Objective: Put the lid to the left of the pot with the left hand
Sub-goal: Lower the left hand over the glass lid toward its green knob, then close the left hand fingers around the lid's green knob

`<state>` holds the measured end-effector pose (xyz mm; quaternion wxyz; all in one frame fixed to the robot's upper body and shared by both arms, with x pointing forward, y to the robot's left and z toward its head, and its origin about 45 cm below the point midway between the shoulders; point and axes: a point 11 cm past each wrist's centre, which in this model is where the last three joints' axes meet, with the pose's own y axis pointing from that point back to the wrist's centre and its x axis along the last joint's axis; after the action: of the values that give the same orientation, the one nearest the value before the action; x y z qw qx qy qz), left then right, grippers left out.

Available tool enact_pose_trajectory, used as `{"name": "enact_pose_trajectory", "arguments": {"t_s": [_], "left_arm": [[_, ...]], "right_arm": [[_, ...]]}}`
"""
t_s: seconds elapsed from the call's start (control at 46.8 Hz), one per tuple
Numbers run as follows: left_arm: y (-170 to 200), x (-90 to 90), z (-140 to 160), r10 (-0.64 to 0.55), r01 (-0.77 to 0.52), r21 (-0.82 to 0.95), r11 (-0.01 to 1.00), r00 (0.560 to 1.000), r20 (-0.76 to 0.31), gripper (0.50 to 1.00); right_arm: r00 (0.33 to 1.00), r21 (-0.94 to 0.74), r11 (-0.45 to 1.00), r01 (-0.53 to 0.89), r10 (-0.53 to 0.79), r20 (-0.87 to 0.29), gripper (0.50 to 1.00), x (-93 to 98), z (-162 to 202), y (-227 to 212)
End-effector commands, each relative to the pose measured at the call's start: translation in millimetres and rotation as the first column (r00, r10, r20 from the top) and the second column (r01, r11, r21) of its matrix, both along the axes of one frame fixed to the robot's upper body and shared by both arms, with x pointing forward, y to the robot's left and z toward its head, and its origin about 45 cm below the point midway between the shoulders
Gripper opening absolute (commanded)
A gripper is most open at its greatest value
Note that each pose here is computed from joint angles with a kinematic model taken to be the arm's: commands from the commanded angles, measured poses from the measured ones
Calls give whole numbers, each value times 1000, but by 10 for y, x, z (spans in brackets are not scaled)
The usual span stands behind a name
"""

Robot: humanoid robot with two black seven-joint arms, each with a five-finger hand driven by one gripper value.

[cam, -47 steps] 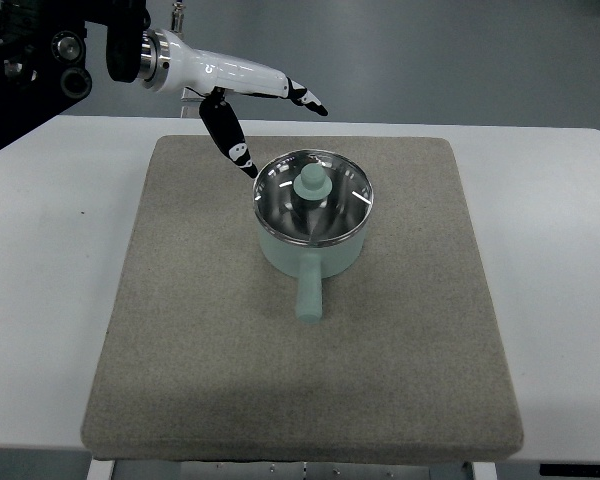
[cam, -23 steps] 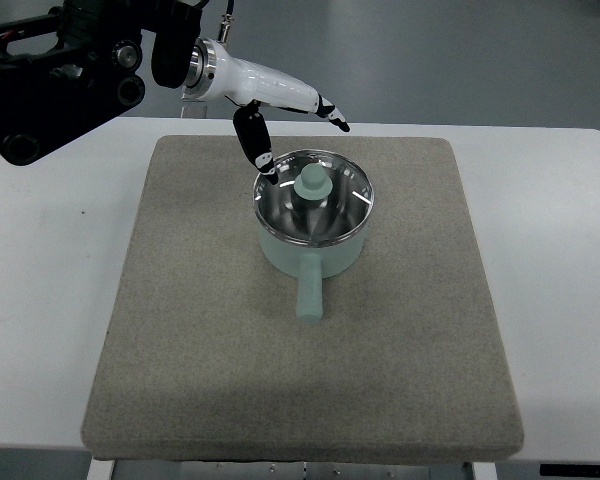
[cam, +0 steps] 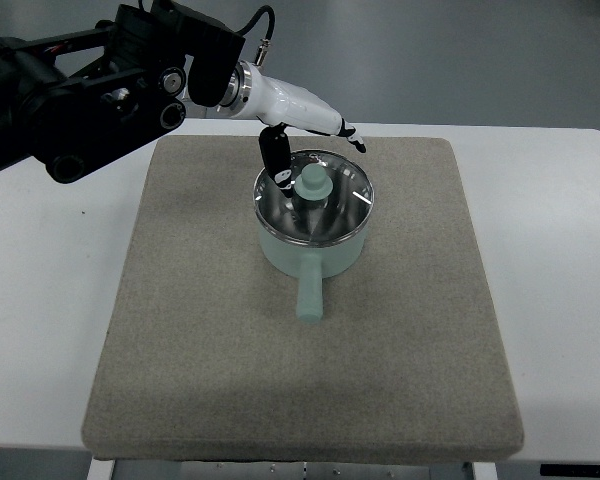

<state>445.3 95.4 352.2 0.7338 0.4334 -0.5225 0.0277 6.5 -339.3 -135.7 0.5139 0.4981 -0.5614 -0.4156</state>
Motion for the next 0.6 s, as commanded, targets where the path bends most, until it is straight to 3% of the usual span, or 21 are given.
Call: {"name": "enact_pose_trajectory", "arguments": {"t_s": [0.0, 0.107, 0.278, 0.577], "left_arm": [[4, 33, -13, 8, -8, 13, 1000, 1000, 9, 975], [-24, 34, -34, 4, -4, 21, 1000, 1000, 13, 956], [-26, 30, -50, 3, -3, 22, 1000, 1000, 10, 859], [-30, 24, -43, -7, 6, 41, 999, 1000, 30, 795]], "right_arm": [[1000, 0, 1000, 1, -1, -1, 921, 0, 0, 0], [1000, 0, 1000, 0, 0, -1, 921, -1, 0, 0], [1000, 0, 1000, -1, 1, 1, 921, 0, 0, 0], [1000, 0, 1000, 0, 0, -1, 921, -1, 0, 0]]}}
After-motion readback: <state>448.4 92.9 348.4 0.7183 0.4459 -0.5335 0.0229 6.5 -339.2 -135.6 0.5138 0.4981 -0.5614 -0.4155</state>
